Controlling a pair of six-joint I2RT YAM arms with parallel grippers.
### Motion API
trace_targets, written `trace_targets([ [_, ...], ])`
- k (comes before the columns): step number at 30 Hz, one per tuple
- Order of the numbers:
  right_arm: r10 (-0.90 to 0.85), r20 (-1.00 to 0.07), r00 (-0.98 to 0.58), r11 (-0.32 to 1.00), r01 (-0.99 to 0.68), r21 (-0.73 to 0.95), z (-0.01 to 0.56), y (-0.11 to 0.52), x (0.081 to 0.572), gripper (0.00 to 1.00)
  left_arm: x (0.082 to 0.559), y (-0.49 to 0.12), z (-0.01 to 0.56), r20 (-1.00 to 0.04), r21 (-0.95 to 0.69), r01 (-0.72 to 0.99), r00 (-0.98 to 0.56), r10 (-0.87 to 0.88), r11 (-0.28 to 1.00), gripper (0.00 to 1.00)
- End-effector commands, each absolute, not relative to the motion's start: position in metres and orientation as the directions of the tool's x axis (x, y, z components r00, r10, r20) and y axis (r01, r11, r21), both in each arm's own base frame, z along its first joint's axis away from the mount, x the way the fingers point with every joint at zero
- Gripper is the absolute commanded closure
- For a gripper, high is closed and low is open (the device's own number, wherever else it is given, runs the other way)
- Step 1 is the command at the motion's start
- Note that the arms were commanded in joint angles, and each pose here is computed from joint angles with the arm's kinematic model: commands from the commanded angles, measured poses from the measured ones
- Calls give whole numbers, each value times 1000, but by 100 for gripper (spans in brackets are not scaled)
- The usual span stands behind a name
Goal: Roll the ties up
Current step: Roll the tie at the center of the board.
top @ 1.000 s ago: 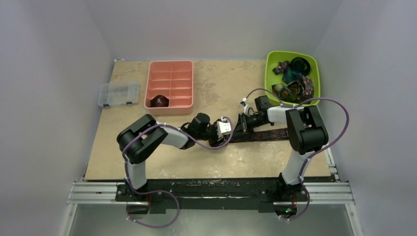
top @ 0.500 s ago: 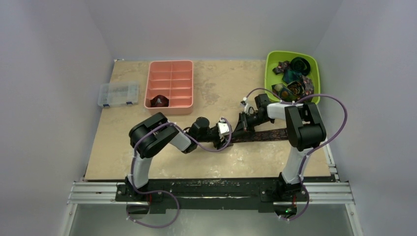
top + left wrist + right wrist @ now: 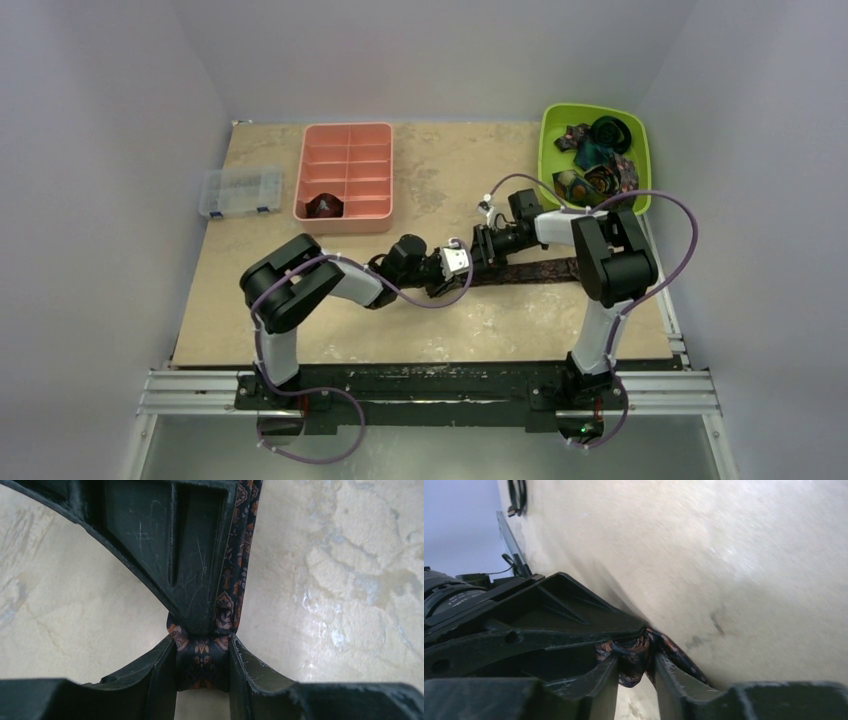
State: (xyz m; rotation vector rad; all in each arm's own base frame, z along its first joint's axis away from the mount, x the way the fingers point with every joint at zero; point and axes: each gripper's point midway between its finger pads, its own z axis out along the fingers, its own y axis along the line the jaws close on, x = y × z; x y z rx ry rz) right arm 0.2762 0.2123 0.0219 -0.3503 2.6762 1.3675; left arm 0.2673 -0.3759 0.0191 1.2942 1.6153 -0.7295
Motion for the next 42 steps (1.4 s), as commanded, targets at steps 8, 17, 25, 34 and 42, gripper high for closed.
trace_targets([
  [8, -61, -348, -935, 482, -333, 810, 59, 232, 294, 45, 240, -302, -30, -674, 25, 966, -175, 718, 259, 76],
  [17, -70, -345, -936, 438, -340, 832, 66, 255, 277, 49, 243, -299, -33, -624, 17, 967, -189, 759, 254, 74],
  [25, -106, -313, -944, 494, -323, 807, 40, 256, 278, 99, 247, -297, -32, -601, 12, 956, -226, 766, 292, 74],
  [34, -128, -218, -968, 561, -252, 788, -3, 228, 263, 100, 244, -306, -16, -746, -86, 954, -252, 617, 287, 51],
  [42, -115, -191, -975, 653, -219, 725, -22, 206, 263, 100, 245, -324, -2, -875, -68, 963, -183, 448, 260, 39],
])
